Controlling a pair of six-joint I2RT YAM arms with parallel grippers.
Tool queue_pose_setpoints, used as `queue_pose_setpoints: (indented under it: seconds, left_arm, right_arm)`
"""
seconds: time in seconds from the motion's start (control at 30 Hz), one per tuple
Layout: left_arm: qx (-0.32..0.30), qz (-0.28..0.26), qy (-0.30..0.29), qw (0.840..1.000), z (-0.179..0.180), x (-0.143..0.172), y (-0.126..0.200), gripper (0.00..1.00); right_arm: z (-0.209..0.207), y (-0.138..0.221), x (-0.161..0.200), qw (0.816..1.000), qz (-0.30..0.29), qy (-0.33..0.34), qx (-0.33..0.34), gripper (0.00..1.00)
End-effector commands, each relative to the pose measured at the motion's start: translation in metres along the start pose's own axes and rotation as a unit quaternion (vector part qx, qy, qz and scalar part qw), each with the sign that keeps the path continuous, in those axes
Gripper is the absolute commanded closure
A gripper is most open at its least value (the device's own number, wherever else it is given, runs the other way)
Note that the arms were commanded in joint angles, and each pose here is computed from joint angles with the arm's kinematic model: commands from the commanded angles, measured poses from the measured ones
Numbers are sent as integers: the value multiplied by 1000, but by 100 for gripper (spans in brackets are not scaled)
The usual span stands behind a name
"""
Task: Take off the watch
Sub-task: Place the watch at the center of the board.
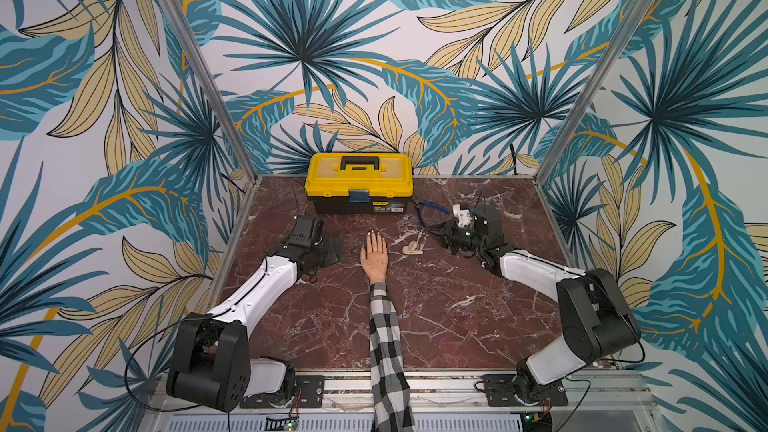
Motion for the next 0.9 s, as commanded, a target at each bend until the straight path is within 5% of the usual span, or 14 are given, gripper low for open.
queue_pose_setpoints:
  seconds: [0.0, 0.4, 0.47, 0.6, 0.7, 0.87]
  left_arm:
    - [4, 8, 2, 1000, 1, 2, -3, 1]
    - [7, 12, 2, 1000, 1, 3, -4, 1]
    - [6, 12, 2, 1000, 1, 3, -3, 0]
    - [7, 5, 0, 1000, 2, 3, 0, 1]
    - [3, -7, -3, 1000, 3, 2, 5, 1]
    - [-31, -49, -9, 998, 13, -4, 16, 1]
  right_arm:
    - [-12, 25, 1, 1000, -28, 14, -5, 100]
    - [-87, 90, 47, 986, -49, 12, 159, 100]
    - [-98, 101, 55, 979, -52, 15, 196, 86]
    - [-99, 129, 64, 966, -80, 26, 244, 30]
    - [-89, 147, 63, 960, -113, 42, 253, 6]
    - [-71, 162, 50, 946, -143, 76, 282, 1]
Point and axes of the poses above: each gripper's point midway between its finger pads, its own y axis back along the fingers, its own z axis along the line the jaws close on, x = y × z, the point moved 5 cm from there along y, back along the fingers, and after that the axes turned 3 degrees about y, right-handed, at the moved point
